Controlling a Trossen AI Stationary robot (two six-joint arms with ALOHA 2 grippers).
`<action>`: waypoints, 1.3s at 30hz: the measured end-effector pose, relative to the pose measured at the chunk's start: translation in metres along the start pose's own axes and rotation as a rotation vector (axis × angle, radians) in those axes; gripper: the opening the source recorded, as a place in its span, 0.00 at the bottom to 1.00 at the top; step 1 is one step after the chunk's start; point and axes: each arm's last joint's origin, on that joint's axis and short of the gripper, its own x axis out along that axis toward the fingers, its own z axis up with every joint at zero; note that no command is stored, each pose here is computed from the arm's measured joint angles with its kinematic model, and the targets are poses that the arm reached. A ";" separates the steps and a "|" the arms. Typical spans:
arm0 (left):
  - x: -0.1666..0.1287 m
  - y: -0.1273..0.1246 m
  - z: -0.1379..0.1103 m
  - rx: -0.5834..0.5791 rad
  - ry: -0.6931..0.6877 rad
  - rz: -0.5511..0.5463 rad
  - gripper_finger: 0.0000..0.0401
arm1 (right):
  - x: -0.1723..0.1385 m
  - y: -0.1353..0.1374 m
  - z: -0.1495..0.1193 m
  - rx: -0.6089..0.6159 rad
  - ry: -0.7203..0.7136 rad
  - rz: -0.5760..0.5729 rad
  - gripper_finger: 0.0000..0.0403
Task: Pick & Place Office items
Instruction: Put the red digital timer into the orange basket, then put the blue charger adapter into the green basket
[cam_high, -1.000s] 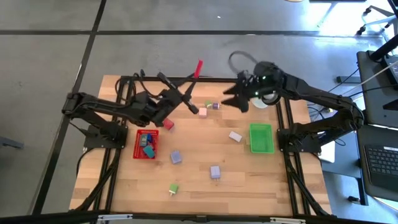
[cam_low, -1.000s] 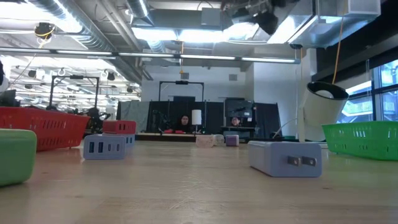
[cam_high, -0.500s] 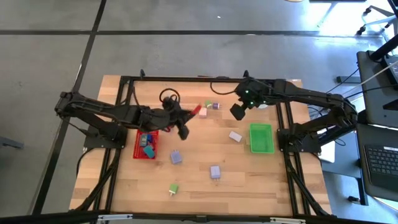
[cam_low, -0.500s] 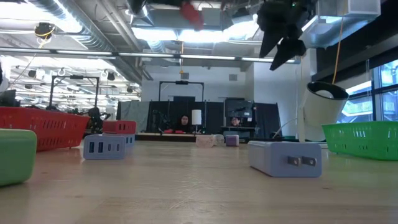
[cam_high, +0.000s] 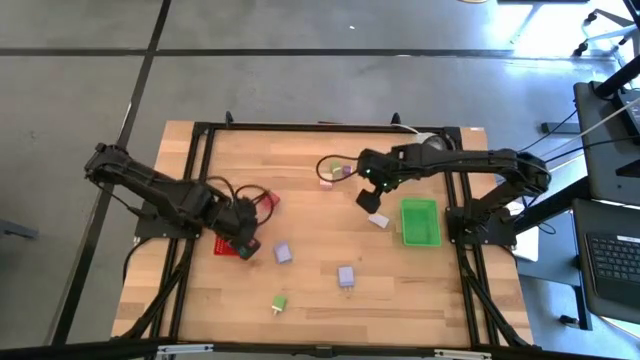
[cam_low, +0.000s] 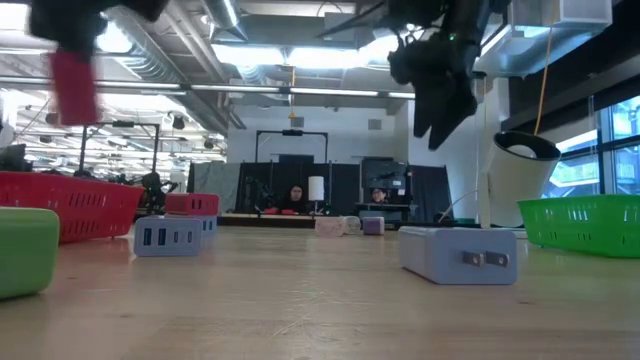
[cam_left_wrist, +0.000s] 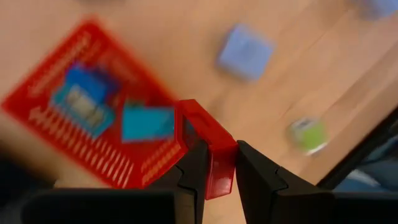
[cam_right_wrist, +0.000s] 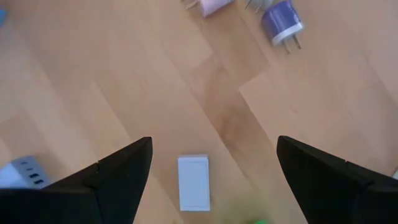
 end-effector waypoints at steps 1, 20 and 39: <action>0.005 0.002 -0.004 -0.006 0.020 0.019 0.16 | 0.004 0.001 0.000 -0.002 0.008 -0.010 0.86; 0.045 0.031 -0.012 -0.115 0.066 0.195 0.35 | 0.030 0.011 0.012 0.086 -0.029 -0.010 0.86; -0.016 0.044 0.023 0.037 -0.279 0.085 0.39 | 0.039 -0.001 0.035 -0.215 -0.190 -0.138 0.86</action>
